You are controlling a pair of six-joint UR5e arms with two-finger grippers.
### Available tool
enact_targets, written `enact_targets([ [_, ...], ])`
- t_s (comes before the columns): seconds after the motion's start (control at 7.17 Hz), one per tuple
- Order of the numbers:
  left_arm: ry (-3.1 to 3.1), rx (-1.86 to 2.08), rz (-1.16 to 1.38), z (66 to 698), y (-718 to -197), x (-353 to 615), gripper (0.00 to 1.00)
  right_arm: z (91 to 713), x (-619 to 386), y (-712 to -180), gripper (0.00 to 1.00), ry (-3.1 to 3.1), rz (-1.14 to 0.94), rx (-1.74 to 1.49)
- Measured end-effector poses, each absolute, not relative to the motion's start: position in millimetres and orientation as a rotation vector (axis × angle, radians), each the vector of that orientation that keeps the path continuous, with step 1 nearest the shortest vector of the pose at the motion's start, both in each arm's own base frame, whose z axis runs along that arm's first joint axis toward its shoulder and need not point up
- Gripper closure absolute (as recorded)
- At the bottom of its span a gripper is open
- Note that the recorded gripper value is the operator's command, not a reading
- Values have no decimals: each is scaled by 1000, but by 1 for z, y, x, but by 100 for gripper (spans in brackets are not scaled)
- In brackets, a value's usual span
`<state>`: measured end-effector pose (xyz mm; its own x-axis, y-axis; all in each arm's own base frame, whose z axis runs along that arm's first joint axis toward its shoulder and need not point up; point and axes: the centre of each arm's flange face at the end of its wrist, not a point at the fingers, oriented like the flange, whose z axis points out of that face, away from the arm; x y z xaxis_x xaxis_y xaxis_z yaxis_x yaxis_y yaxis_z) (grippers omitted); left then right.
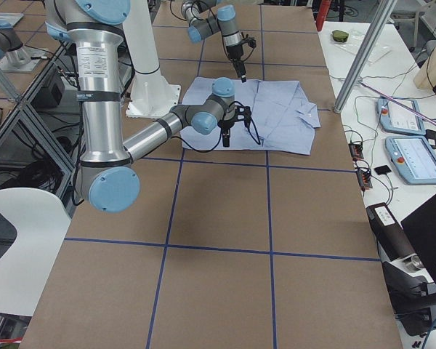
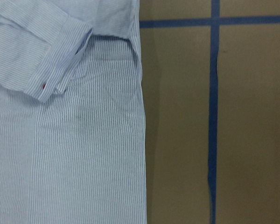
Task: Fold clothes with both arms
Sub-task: 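Move the right gripper to the shirt's side edge near the hem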
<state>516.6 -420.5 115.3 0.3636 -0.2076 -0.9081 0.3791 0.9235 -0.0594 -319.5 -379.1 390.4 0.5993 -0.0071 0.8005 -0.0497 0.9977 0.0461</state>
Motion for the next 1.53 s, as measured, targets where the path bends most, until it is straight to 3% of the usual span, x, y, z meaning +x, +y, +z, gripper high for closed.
enact_targets([
  [0.7,1114,170,-378,116,-406,488,2,431,-378,-245,1,-919,74,30],
  [0.84,1114,171,-378,116,-405,487,2,432,-385,-235,4,-917,62,25],
  [1.12,1115,171,-378,115,-405,487,2,434,-394,-222,24,-913,37,12],
  [1.53,1115,171,-378,115,-405,487,2,433,-406,-214,27,-896,17,-4],
])
